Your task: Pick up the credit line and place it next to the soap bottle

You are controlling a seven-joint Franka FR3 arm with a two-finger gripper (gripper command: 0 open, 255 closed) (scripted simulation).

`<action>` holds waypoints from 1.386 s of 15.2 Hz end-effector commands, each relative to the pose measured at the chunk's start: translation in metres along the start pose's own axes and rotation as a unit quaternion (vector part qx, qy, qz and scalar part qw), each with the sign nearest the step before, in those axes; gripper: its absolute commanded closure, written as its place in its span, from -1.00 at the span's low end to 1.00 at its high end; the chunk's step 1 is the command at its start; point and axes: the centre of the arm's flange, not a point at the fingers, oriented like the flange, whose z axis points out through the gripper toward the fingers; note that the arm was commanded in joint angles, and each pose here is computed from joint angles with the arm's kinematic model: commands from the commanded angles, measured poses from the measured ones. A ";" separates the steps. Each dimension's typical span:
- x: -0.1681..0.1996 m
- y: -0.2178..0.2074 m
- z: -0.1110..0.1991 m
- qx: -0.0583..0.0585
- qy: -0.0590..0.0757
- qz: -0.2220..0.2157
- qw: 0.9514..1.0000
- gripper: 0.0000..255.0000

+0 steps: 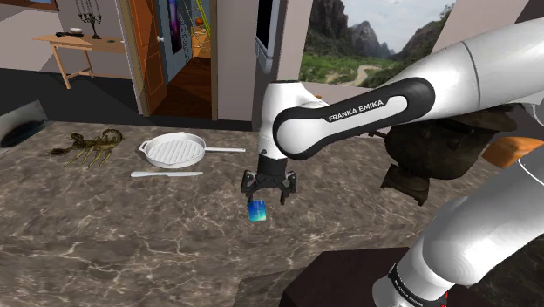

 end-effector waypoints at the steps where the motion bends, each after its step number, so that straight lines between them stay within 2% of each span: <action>1: 0.002 -0.016 0.017 0.004 -0.005 0.017 1.000 -1.00; 9: 0.002 -0.017 0.057 0.004 -0.005 0.017 1.000 -1.00; 16: 0.002 -0.017 0.057 0.004 -0.006 0.017 1.000 -1.00; 17: 0.002 -0.017 0.057 0.004 -0.006 0.017 1.000 1.00; 21: 0.002 -0.016 0.057 0.004 -0.006 0.017 1.000 1.00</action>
